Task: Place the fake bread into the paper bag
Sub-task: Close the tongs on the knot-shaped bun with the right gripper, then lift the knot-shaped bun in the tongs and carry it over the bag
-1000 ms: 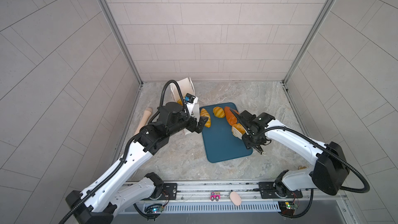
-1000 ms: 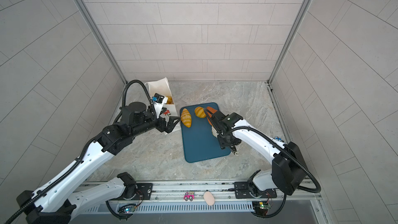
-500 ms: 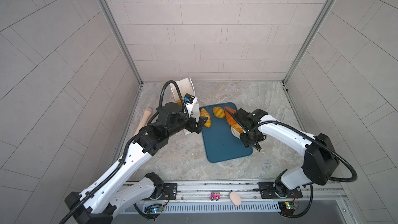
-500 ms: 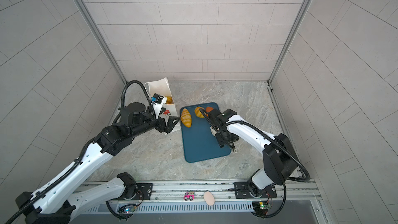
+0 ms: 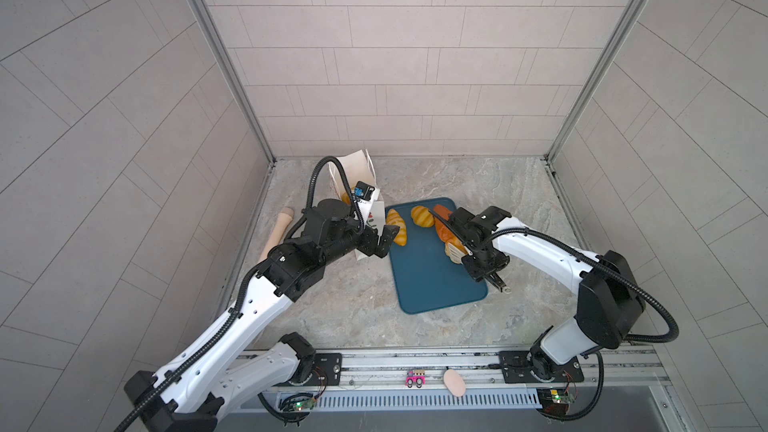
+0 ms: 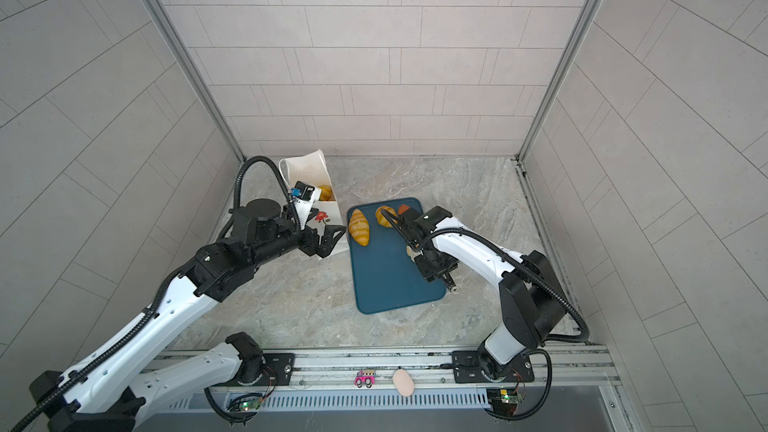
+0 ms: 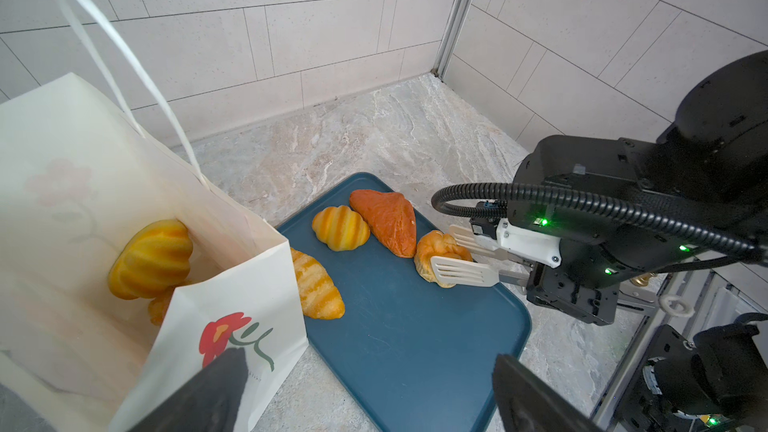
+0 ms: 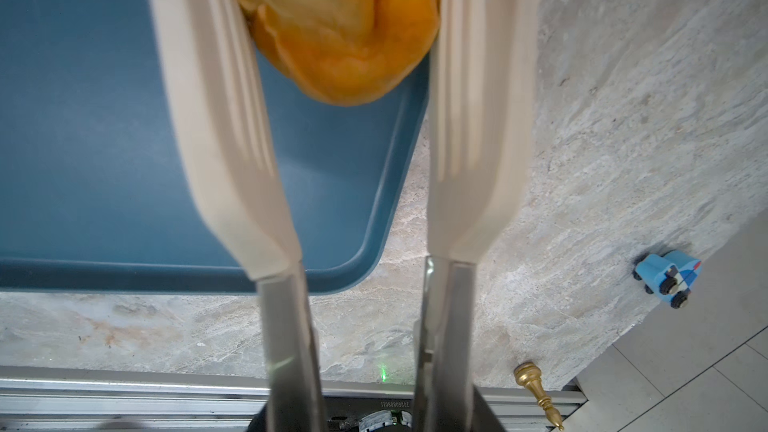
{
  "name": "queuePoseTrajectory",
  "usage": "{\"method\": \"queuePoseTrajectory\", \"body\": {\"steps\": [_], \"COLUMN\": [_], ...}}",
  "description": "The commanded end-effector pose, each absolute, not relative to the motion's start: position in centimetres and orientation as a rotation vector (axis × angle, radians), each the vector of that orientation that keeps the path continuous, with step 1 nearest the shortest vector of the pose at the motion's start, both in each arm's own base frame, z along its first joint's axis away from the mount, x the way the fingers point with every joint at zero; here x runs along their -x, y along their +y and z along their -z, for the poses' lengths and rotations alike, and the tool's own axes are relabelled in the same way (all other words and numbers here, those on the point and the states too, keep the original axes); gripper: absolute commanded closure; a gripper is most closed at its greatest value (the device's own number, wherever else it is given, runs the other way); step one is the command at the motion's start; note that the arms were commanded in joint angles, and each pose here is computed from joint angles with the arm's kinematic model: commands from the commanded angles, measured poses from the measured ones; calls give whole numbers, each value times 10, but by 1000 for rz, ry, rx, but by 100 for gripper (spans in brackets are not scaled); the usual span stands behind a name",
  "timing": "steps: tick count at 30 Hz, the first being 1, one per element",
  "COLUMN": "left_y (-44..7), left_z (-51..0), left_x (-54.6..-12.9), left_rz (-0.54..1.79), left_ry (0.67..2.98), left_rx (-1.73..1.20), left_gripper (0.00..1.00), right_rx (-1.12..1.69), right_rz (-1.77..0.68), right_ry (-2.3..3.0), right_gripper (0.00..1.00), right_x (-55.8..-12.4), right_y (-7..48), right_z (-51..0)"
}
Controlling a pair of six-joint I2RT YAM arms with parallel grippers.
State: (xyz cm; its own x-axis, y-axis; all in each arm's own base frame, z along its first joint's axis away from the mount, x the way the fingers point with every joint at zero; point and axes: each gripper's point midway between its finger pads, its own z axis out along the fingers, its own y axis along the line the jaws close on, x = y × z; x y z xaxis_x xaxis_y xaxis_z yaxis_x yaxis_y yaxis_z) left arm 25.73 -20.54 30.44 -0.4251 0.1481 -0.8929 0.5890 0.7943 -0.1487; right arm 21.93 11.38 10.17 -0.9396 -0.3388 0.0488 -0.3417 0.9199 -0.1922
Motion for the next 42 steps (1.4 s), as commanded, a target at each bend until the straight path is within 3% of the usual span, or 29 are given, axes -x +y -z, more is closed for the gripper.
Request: {"method": "queuePoseTrajectory", "body": {"steps": [1, 7, 25, 42], "left_y": [-201, -196, -187, -135], "left_z": [-308, -310, -324, -351], "left_x": [-255, -255, -254, -256], "left_rz": [524, 505, 501, 427], "left_ry": [1958, 1951, 1912, 1899], "left_rx": [-561, -551, -488, -276], "left_gripper": [0, 0, 0, 0], "right_rx": [-560, -551, -539, -877], "right_rz": [-328, -249, -14, 563], "right_ry": [-3083, -3169, -3373, -3559], "right_gripper": [59, 73, 74, 74], "right_x": [-219, -222, -225, -255], "right_y": [112, 116, 128, 223], "right_z": [-114, -128, -169, -262]}}
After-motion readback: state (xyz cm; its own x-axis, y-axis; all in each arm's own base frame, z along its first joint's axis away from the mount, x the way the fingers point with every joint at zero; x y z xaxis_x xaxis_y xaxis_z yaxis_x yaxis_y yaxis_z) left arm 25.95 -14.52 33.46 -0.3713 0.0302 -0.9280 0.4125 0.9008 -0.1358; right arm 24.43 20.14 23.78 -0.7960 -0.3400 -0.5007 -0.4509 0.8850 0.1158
